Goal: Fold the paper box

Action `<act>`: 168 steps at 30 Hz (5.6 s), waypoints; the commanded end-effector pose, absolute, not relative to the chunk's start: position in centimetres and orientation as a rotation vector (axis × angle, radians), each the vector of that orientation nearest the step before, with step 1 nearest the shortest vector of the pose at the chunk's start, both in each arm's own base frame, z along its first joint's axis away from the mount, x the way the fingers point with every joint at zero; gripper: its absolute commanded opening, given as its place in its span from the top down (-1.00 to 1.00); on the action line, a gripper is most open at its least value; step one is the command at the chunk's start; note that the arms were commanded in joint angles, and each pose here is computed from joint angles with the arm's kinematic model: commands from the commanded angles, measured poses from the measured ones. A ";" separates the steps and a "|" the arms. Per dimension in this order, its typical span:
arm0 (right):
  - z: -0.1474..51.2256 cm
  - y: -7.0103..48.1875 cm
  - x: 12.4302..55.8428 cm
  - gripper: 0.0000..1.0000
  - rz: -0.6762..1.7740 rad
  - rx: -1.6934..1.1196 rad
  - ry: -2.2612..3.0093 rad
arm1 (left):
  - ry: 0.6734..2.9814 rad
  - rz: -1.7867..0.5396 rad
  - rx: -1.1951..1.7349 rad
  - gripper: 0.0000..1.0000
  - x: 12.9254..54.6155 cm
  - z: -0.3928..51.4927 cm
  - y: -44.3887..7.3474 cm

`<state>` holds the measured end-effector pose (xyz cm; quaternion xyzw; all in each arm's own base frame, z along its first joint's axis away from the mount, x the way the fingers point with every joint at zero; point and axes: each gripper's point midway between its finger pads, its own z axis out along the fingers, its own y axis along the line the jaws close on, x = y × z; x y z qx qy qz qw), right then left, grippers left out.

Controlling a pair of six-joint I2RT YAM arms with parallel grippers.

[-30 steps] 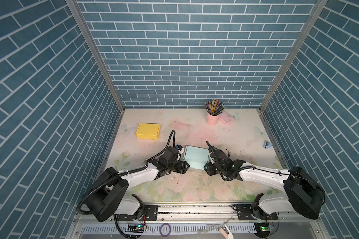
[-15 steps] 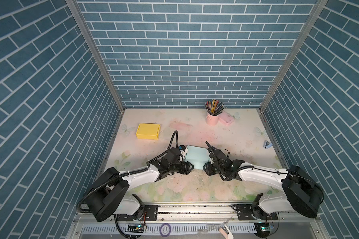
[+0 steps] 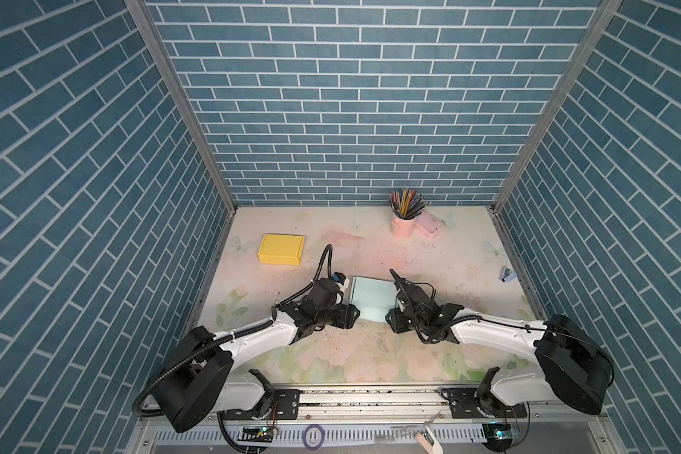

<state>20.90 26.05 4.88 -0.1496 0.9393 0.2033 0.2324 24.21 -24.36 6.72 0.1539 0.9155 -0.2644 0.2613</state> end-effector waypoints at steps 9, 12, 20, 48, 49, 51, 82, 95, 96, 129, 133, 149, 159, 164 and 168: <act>5.8 26.8 21.6 0.12 0.573 -0.373 2.567 | 2.500 -0.771 0.505 -0.43 24.7 6.0 -26.5; 5.7 27.0 21.6 0.12 0.580 -0.375 2.569 | 2.496 -0.798 0.498 -0.39 24.3 6.4 -26.9; 5.6 27.4 21.7 0.12 0.605 -0.371 2.564 | 2.489 -0.855 0.470 -0.32 23.7 6.6 -27.5; 5.4 27.6 21.5 0.06 0.606 -0.368 2.551 | 2.486 -0.903 0.418 -0.29 23.3 7.1 -28.1; 5.2 27.6 21.5 0.07 0.601 -0.368 2.552 | 2.492 -0.892 0.415 -0.28 23.5 6.8 -28.1; 5.2 27.7 21.7 0.07 0.589 -0.369 2.551 | 2.503 -0.872 0.409 -0.22 23.9 6.3 -28.0; 11.9 21.7 27.2 -0.07 0.293 -0.414 2.453 | 2.546 -0.743 0.459 0.05 27.9 4.5 -27.3; 7.7 29.0 35.6 -0.07 0.337 -0.753 2.583 | 2.540 -0.739 0.457 0.05 28.3 4.8 -27.5; 6.9 29.0 35.4 -0.06 0.343 -0.759 2.605 | 2.542 -0.737 0.459 0.05 28.3 4.8 -27.5; 12.0 20.1 23.4 -0.32 0.574 -0.321 2.555 | 2.479 -0.882 0.489 -0.02 27.0 6.5 -28.4; 10.6 19.5 20.6 -0.34 0.662 -0.261 2.595 | 2.483 -0.842 0.477 -0.09 26.5 7.1 -27.4; 7.0 23.8 19.7 -0.39 0.761 -0.356 2.634 | 2.514 -0.845 0.490 -0.24 26.9 5.2 -28.0; 5.2 25.5 20.1 -0.38 0.728 -0.399 2.660 | 2.503 -0.918 0.507 -0.24 26.5 5.3 -29.1; 5.5 26.2 20.4 -0.38 0.731 -0.419 2.652 | 2.492 -0.961 0.502 -0.23 26.2 5.6 -29.6; 5.8 25.5 20.1 -0.36 0.686 -0.415 2.662 | 2.498 -0.938 0.487 -0.24 26.2 5.6 -29.1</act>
